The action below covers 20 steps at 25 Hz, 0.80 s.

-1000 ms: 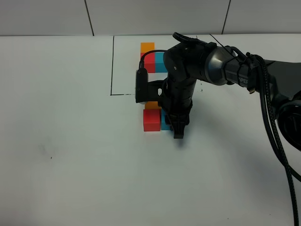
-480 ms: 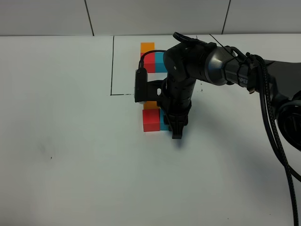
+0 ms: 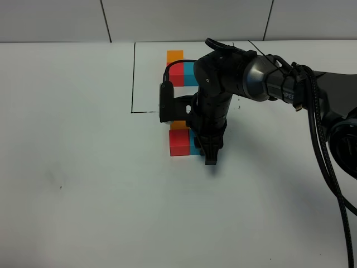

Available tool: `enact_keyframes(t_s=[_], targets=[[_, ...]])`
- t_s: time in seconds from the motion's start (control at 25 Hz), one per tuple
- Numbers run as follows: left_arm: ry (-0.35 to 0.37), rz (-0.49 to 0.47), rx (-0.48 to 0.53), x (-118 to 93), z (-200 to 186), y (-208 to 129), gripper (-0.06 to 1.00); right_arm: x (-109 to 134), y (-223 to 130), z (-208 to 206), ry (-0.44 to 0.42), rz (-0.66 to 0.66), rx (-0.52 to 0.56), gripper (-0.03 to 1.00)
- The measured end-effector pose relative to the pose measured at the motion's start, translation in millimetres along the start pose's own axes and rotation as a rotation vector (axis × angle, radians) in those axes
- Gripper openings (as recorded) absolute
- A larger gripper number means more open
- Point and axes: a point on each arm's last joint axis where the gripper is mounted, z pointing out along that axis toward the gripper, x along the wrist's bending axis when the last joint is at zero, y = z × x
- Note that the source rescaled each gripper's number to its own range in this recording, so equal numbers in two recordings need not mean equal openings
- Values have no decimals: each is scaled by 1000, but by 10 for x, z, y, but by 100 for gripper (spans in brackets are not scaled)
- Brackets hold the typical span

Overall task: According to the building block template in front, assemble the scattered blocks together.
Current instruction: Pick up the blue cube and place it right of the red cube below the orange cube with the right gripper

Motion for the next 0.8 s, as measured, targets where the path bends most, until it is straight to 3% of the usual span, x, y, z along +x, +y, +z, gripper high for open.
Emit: enact_keyframes(t_s=[0.8], targets=[[0,1,0,0,0,0,88,-2,10,0,-2,1,-10,1]])
